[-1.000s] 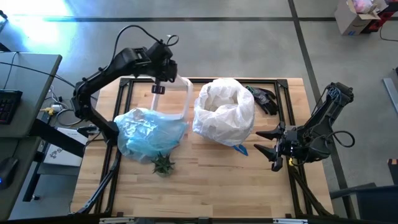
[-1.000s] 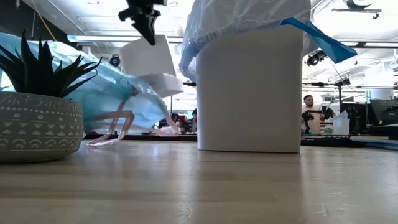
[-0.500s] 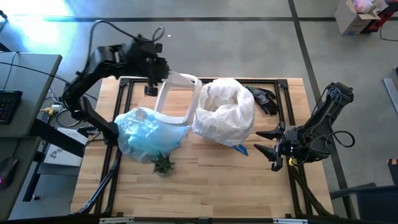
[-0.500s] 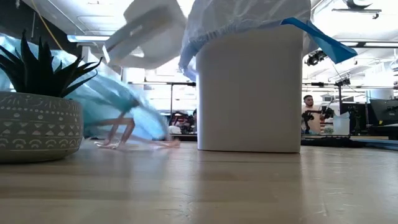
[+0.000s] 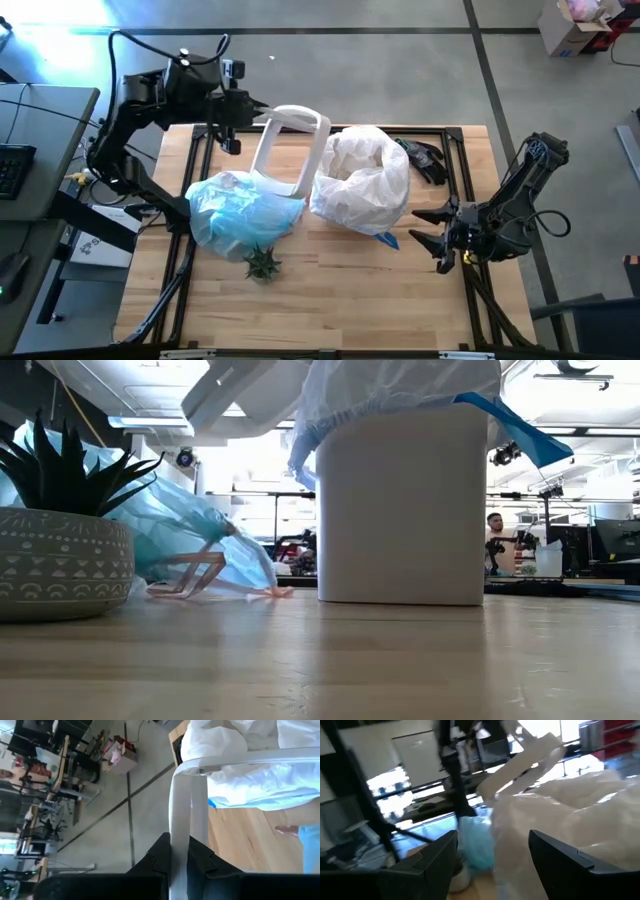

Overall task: Place trash/remove bag and relplace
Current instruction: Close the trash bin using the trash bin lid

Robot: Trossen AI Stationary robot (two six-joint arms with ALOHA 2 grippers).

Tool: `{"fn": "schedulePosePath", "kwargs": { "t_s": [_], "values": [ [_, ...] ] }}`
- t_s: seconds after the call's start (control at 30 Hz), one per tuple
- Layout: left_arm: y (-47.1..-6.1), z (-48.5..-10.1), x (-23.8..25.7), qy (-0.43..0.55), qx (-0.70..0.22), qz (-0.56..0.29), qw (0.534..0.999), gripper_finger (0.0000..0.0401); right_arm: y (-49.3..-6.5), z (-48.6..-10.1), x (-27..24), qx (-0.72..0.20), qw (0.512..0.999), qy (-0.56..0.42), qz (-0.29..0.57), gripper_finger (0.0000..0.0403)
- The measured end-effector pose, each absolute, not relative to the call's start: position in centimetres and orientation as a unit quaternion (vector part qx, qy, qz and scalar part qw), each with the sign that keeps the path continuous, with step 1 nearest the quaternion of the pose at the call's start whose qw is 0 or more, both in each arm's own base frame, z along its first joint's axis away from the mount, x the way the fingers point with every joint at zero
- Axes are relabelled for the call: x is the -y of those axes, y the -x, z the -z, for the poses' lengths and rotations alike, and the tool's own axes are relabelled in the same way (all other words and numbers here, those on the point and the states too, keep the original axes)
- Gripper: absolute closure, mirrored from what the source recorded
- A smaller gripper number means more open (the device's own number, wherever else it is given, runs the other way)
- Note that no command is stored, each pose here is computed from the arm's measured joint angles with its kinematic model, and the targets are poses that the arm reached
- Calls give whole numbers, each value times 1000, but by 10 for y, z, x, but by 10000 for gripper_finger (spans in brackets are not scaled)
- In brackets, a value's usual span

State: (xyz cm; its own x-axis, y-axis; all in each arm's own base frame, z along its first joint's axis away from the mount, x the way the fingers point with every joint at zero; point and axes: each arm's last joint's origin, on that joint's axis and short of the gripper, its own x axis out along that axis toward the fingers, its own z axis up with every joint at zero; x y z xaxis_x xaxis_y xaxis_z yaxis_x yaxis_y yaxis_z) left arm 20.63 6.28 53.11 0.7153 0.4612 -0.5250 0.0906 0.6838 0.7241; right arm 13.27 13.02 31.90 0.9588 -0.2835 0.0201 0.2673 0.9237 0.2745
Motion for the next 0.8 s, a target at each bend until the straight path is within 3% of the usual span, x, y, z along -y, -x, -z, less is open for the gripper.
{"fn": "schedulePosePath", "kwargs": {
  "t_s": [0.37,0.6,0.8],
  "values": [
    [-211,-531,-48,-409,-360,-100,832,395,-143,-319,-117,47,961,-177,209,171],
    [-211,-530,-43,-417,-366,-101,826,395,-147,-319,-110,34,964,-102,245,171],
    [-210,-529,-42,-431,-374,-92,816,395,-151,-319,-105,35,961,-99,257,171]
  ]
}}
